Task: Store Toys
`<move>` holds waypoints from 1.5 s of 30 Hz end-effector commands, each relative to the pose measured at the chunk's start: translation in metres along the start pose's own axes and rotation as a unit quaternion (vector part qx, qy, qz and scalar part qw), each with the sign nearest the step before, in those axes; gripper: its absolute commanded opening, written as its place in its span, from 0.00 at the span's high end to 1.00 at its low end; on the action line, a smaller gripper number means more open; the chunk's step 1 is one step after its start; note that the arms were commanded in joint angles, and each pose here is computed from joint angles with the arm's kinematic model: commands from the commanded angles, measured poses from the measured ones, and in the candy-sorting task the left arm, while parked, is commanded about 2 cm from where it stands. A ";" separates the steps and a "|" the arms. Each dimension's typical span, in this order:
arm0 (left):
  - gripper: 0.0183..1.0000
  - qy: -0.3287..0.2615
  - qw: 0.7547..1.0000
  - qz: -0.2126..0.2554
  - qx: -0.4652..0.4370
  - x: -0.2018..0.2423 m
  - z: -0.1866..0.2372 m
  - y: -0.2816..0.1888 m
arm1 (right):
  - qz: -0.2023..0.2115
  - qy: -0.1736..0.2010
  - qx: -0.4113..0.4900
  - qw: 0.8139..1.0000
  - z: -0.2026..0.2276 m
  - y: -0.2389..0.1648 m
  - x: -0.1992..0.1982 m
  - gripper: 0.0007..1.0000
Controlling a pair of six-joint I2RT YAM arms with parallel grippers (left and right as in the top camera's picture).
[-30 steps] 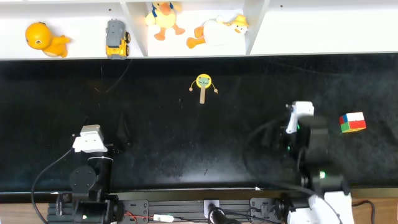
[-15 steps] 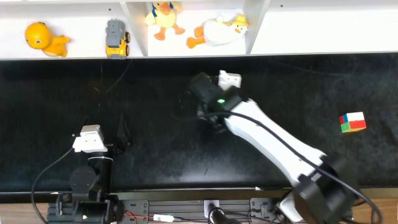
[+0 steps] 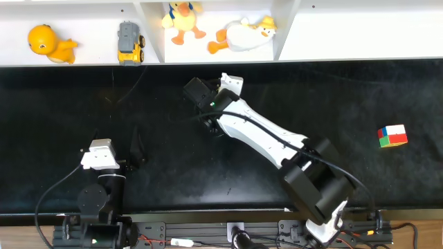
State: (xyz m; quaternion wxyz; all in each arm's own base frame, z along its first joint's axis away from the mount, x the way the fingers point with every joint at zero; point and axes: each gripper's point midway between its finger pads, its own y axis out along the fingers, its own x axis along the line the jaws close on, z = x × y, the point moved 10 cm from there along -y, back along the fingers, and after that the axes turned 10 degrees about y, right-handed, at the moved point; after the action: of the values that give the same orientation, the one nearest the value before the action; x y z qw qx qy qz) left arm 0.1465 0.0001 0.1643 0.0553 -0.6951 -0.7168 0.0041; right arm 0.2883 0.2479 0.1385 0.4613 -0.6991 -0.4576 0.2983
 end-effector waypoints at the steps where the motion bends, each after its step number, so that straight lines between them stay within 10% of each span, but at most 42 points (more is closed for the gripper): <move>1: 0.00 -0.008 1.000 -0.001 -0.004 0.001 0.000 0.000 | -0.005 0.013 -0.011 1.000 -0.002 0.002 0.009 0.02; 13: 0.00 -0.008 1.000 -0.001 -0.004 0.001 0.000 0.000 | 0.001 0.011 -0.011 1.000 0.001 0.010 0.011 0.46; 30: 0.00 -0.008 1.000 -0.001 -0.004 0.001 0.000 0.000 | -0.021 0.026 -0.024 0.999 0.000 0.022 0.023 0.61; 35: 0.00 -0.008 1.000 -0.001 -0.004 0.001 0.000 0.000 | -0.020 0.024 -0.014 0.999 0.002 0.021 0.021 0.95; 45: 0.00 -0.008 1.000 -0.001 -0.004 0.001 0.000 0.000 | -0.015 0.023 -0.022 0.999 0.013 -0.020 -0.024 0.96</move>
State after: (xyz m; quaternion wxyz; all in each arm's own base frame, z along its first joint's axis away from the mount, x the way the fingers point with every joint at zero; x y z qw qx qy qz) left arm 0.1465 0.0001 0.1643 0.0554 -0.6952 -0.7166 0.0042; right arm 0.2790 0.2506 0.1270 0.4598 -0.7018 -0.4558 0.2971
